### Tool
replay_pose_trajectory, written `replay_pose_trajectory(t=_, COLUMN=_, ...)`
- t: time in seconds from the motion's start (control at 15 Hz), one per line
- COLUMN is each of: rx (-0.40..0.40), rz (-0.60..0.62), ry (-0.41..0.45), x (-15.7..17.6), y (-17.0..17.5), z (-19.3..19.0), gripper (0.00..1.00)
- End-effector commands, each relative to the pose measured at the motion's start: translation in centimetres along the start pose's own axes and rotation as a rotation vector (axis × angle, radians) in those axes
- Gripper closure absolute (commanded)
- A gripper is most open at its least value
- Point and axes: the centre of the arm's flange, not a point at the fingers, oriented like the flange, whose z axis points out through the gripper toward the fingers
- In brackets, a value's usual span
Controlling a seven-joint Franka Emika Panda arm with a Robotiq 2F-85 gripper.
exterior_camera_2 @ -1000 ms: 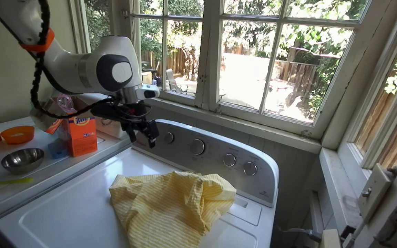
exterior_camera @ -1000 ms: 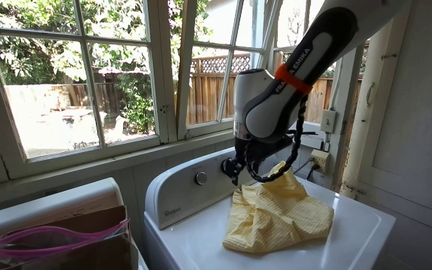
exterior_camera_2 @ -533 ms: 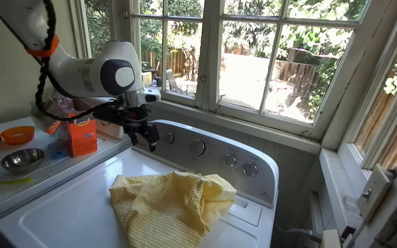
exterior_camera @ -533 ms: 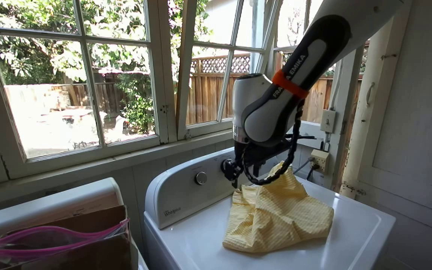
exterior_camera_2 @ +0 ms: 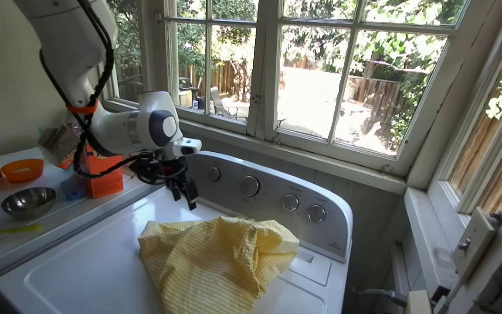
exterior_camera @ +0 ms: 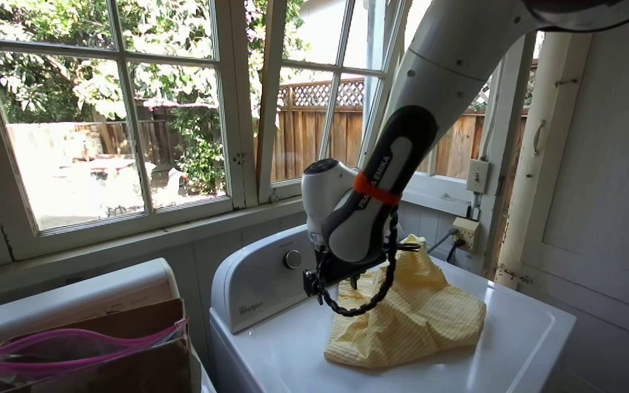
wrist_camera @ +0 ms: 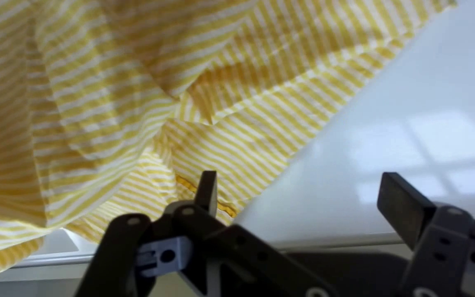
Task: Unfold the yellow towel.
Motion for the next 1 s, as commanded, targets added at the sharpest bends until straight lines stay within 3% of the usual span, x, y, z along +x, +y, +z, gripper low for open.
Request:
replay_pose_trajectory(t=0.0, rx=-0.128, rz=0.129, ry=0.057, x=2.1, y=-3.8, z=4.0, gripper=0.00)
replay_pose_trajectory(t=0.53, rx=-0.351, rz=0.442, ry=0.008, x=3.1, y=-3.4, z=8.3, gripper=0.00)
replay_pose_trajectory(t=0.6, rx=-0.300, rz=0.374, ry=0.006, x=2.4, y=-2.6, z=6.8, gripper=0.00)
replay_pose_trajectory(t=0.87, rx=-0.302, rz=0.382, ry=0.004, x=2.5, y=-2.7, z=6.9, gripper=0.00)
replay_pose_trajectory(t=0.93, rx=-0.353, rz=0.385, ry=-0.001, x=2.6, y=-2.6, z=7.2, gripper=0.00)
